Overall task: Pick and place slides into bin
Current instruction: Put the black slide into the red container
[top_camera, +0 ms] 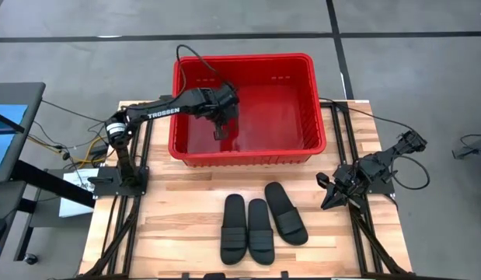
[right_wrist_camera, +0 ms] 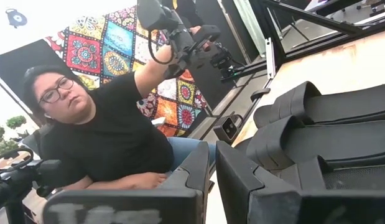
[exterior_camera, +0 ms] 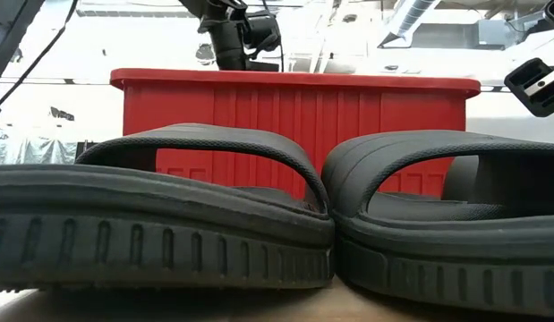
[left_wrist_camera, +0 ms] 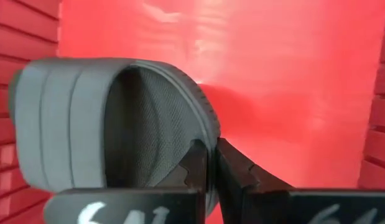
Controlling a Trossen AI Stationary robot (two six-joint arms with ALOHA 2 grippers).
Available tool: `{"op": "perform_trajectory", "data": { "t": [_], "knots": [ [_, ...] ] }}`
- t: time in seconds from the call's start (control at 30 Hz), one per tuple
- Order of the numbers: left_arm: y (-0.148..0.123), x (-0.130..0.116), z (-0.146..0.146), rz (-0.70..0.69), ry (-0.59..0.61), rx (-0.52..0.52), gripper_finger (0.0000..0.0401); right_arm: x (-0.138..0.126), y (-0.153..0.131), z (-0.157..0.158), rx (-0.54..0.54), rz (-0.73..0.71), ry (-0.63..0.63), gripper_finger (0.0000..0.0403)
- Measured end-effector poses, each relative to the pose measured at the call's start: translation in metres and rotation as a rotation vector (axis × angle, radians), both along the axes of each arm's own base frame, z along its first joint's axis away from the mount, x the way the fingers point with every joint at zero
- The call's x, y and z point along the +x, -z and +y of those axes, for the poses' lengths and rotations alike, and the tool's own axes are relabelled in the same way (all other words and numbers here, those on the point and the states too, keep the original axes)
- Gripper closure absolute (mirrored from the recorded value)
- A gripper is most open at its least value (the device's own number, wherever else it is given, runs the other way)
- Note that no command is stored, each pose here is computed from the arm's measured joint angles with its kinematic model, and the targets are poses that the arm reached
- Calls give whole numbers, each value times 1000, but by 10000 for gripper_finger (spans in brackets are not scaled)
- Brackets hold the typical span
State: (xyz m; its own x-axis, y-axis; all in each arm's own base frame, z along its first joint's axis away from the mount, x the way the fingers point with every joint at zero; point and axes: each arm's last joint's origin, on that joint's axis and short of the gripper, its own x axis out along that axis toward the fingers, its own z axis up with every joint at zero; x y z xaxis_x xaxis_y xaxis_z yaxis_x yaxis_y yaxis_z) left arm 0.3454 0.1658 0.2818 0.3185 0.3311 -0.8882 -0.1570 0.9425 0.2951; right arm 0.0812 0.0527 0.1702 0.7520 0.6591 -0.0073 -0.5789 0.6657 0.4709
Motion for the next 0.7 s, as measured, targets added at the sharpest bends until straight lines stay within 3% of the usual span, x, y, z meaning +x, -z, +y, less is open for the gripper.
{"op": "perform_trajectory", "data": {
  "t": [0.2,0.7],
  "knots": [
    [13,8,3,15,12,-8,401,0,0,0,0,0,0,381],
    [75,30,13,140,28,-81,401,0,0,0,0,0,0,381]
  ]
}}
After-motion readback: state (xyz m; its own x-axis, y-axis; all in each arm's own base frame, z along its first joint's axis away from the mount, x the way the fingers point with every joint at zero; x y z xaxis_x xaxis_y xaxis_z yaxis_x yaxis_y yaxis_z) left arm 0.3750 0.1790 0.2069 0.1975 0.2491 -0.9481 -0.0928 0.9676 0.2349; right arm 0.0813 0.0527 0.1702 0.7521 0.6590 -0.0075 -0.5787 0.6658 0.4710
